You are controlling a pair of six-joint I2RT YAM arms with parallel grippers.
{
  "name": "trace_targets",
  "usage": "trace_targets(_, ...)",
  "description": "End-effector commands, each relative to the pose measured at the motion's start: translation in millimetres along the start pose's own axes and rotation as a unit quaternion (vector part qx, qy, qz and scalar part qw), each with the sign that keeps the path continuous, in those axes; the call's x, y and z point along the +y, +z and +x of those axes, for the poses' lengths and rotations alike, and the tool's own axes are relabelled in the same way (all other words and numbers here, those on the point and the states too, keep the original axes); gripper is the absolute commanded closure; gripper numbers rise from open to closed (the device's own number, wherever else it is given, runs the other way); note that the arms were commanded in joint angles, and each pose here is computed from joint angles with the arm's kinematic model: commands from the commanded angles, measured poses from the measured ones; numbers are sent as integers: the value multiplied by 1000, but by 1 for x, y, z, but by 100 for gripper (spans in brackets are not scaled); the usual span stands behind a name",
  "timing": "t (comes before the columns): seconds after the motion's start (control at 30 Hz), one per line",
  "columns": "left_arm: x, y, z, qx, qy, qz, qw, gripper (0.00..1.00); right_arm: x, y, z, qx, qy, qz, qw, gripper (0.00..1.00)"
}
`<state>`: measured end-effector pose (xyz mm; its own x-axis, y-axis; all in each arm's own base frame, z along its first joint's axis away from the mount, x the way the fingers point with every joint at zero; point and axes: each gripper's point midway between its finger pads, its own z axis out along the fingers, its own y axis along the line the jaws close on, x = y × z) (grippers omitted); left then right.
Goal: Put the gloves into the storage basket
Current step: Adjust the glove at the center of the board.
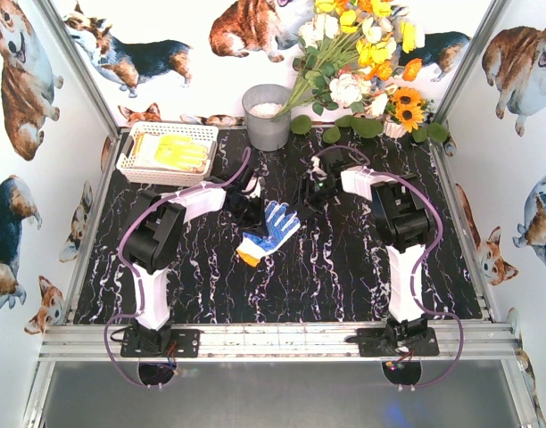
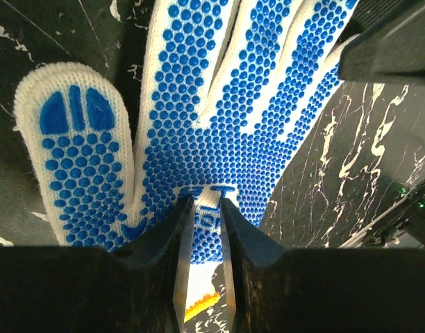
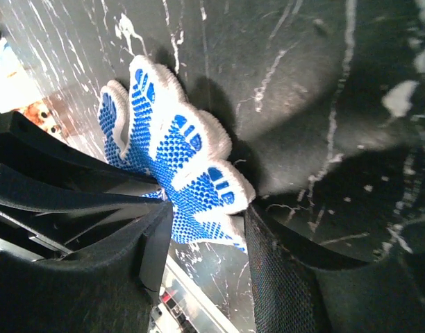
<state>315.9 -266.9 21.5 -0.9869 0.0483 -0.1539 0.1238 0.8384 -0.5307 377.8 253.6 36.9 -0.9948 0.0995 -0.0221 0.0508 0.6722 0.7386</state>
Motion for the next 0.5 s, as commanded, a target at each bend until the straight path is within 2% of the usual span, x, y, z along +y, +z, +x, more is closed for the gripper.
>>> trace_targets(0.0, 23, 10, 18, 24, 5, -37, 999, 82, 4, 17, 12, 23, -23, -14, 999, 52)
trace_targets(0.3, 19, 9, 10, 12, 14, -33, 999, 82, 13, 35, 25, 44, -33, -18, 998, 55)
trace_targets(0.33, 18, 8, 7, 9, 16, -33, 999, 82, 14, 36, 27, 45, -34, -16, 998, 59)
trace_targets(0.37, 16, 7, 5, 4, 18, -32, 999, 82, 13, 38, 28, 45, -36, -11, 998, 66)
trace_targets(0.47, 9, -3, -8, -20, 25, -33, 999, 81, 9, 34, 22, 24, -32, 14, 999, 98)
